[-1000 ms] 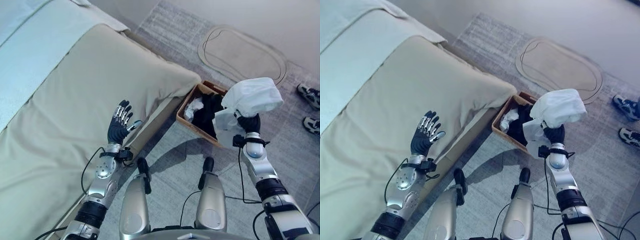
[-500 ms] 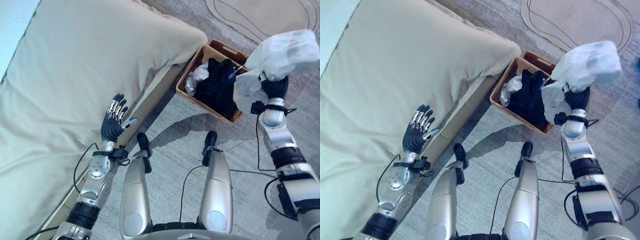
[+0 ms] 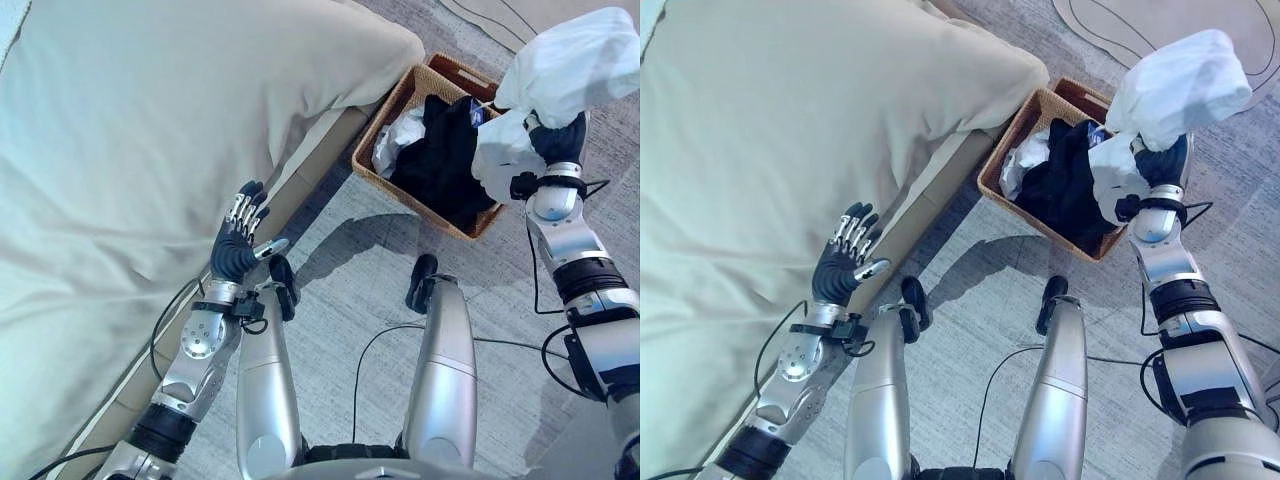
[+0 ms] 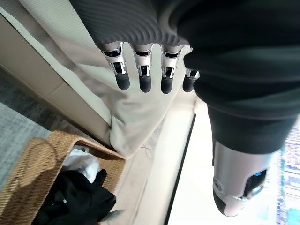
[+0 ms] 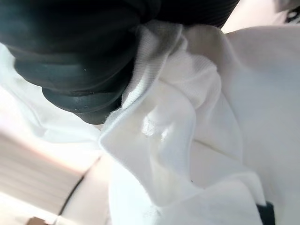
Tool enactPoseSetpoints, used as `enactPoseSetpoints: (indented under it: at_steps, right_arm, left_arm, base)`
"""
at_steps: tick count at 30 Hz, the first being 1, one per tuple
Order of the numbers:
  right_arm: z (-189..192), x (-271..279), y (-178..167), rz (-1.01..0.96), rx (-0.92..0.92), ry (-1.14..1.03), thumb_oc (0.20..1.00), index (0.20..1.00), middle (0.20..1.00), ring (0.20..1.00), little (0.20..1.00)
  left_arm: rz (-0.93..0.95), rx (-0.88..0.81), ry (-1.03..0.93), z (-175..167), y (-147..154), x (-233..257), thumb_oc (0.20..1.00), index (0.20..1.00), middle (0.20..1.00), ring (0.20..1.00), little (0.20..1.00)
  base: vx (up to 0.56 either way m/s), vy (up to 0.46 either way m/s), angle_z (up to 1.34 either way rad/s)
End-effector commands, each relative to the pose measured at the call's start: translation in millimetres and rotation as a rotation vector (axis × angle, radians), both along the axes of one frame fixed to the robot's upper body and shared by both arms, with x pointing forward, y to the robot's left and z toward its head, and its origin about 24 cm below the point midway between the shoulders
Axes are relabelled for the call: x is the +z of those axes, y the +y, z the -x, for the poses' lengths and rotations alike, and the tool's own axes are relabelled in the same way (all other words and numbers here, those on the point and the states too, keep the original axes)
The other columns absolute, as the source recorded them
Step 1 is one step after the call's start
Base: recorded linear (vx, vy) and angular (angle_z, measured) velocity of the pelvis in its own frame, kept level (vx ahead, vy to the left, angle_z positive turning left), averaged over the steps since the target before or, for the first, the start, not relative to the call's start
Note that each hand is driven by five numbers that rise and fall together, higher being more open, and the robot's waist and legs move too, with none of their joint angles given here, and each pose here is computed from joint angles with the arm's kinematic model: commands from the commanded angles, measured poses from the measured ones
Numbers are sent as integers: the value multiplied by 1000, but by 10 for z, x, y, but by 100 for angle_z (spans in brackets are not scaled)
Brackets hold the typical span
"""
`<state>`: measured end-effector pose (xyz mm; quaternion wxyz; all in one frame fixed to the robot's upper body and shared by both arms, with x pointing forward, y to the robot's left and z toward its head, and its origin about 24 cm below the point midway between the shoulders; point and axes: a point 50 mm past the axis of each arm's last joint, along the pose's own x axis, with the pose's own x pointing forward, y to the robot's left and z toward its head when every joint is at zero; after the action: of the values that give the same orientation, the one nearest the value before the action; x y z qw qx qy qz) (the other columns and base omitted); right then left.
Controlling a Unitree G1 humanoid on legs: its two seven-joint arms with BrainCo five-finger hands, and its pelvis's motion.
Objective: Pick up clothes into the bucket
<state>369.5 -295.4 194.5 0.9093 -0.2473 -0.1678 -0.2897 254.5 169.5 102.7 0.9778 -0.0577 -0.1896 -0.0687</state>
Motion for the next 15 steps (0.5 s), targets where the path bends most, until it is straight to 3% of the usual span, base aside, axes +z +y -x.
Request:
enactPoseSetpoints:
  at_steps: [1,8,15]
  right_arm:
    - [-10,38,-78,-6,-27,-4,200,200,200,200,200]
    - [-4,-131,-370,132,-156,269,200,200,200,200,200]
    - [-4,164,-453,333,-207,283,200,200,200,200,200]
  left_arm:
    - [15,-25,-98,143,-46,139,1000,1000,1000,1000,1000]
    - [-8,-56,-77,201,-46,110,1000,1000,1000,1000,1000]
    - [-8,-103,-81,215,-88,130,1000,1000,1000,1000,1000]
  base:
    - [47,-19,4]
    - [22,0,2]
    - [-3,-4,3]
